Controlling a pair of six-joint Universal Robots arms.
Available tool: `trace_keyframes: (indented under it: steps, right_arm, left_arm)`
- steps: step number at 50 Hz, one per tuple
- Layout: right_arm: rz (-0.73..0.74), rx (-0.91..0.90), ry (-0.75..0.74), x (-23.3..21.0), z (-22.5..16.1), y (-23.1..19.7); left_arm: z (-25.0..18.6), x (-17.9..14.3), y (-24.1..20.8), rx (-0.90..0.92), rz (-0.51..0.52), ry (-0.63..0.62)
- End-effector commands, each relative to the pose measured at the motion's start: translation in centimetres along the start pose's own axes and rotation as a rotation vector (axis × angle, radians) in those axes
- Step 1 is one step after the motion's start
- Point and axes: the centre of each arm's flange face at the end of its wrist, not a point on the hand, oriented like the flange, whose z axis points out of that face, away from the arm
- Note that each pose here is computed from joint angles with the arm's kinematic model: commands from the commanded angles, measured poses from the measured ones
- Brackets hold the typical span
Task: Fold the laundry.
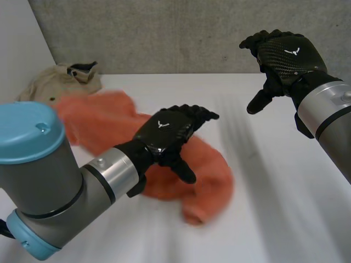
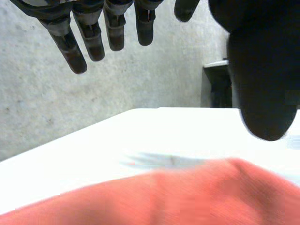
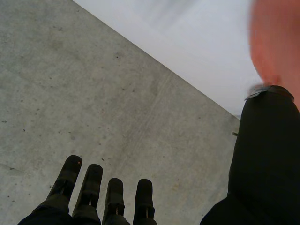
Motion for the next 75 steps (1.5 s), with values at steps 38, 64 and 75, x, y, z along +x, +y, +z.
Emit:
trace_keyframes:
  steps: [38,64,75]
  right_arm:
    - [-0.210,-0.522,-0.289,-7.9,-4.5,15.1]
    - [-0.519,-0.318,-0.021,-0.4,0.6,8.1]
    - [-0.563,-0.220,-0.028,1.8,8.2,6.1]
  left_arm:
    - [-2.2,-20.3,7.3,-0.478,0.284,-0.490]
    - [-4.5,-13.2,-3.3,-0.200,0.414,-0.585]
    - [-5.4,-8.7,-3.8,-0.131,0.341,-0.460]
